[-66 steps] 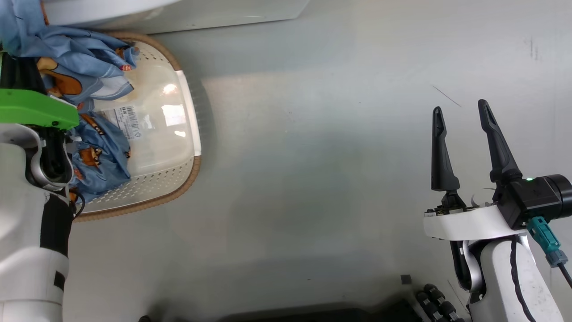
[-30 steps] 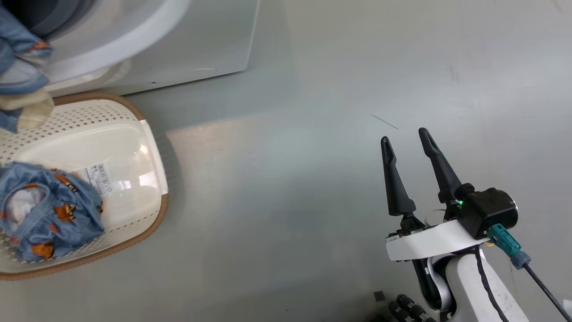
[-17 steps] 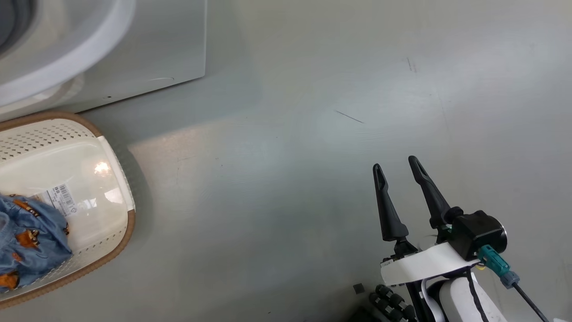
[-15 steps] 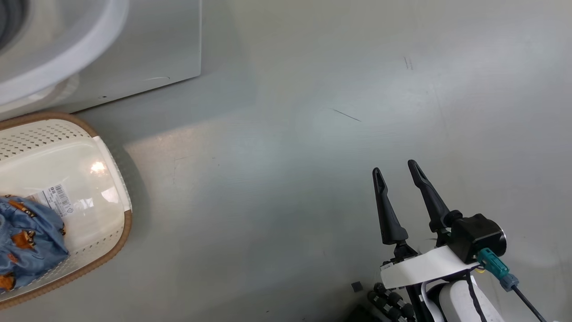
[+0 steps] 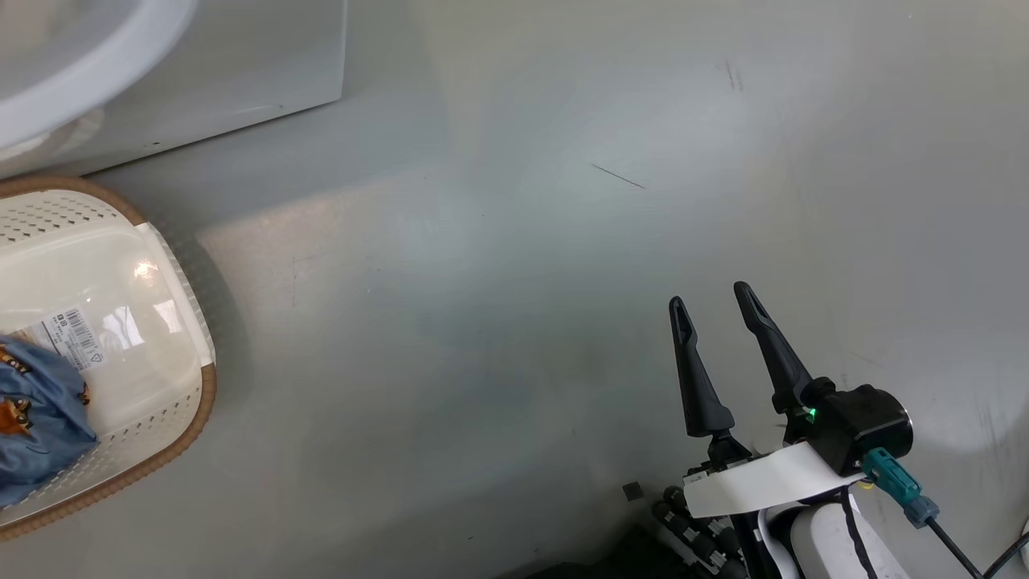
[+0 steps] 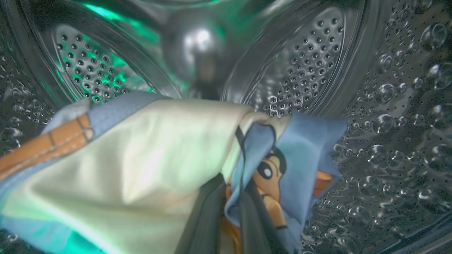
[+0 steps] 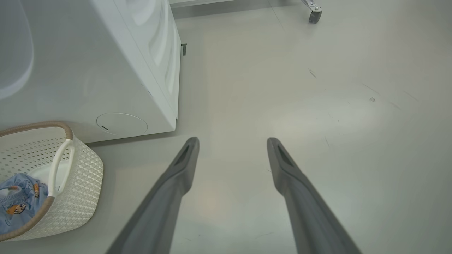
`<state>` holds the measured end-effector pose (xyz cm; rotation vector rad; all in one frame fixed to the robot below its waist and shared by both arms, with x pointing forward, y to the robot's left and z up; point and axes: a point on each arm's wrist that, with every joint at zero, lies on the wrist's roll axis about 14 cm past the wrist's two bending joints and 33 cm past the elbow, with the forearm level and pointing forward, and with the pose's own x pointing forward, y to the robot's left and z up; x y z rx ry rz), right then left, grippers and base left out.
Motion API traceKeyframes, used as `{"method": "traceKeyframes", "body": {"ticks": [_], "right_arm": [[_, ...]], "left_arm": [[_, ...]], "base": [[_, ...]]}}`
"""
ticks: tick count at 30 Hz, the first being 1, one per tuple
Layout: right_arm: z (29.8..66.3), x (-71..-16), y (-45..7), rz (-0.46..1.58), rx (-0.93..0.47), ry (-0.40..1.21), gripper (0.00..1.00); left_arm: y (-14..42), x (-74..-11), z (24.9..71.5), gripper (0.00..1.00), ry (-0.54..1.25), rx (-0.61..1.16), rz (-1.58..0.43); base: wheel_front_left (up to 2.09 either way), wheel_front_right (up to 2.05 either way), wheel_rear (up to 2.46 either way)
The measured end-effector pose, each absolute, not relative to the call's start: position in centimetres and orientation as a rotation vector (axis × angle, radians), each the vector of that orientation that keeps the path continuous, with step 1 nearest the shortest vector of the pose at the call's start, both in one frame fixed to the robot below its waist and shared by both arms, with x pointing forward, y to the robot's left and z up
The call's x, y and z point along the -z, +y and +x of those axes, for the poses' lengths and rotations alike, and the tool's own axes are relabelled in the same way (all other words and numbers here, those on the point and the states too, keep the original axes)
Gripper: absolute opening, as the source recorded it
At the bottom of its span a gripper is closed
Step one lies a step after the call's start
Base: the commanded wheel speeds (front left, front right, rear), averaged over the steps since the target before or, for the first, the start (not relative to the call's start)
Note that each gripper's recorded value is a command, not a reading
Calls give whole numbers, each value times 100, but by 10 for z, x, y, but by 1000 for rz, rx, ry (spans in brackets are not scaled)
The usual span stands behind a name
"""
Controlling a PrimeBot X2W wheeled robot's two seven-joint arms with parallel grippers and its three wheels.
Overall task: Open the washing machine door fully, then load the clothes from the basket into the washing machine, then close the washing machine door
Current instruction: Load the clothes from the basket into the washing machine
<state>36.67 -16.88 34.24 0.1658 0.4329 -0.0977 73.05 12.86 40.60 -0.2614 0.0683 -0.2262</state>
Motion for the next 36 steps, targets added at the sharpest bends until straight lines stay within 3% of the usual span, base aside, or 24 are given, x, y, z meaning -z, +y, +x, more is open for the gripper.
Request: {"method": "traceKeyframes", "body": {"ticks": [12,19,27,29,30,32,36], "right_arm": [[369,-337,-166,170,91,445,100],[369,-335,-165,172,88,451,100],[375,-336,-163,171,80,438,100],[377,-337,-163,171,76,432,100],[377,-337,-162,172,75,431,100],[377,-337,-161,173,73,431,100],[378,-338,-159,177,66,426,100]], "left_arm": [[139,-454,748,0,-176,204,-268],[144,-443,751,0,-150,185,-253],[138,-391,740,1,26,208,-183],[139,-389,739,9,37,206,-177],[140,-385,739,25,55,203,-172],[142,-377,736,100,95,199,-158],[149,-379,736,100,107,176,-117]], "base": [[0,0,0],[0,0,0],[0,0,0],[0,0,0],[0,0,0],[0,0,0],[0,0,0]]}}
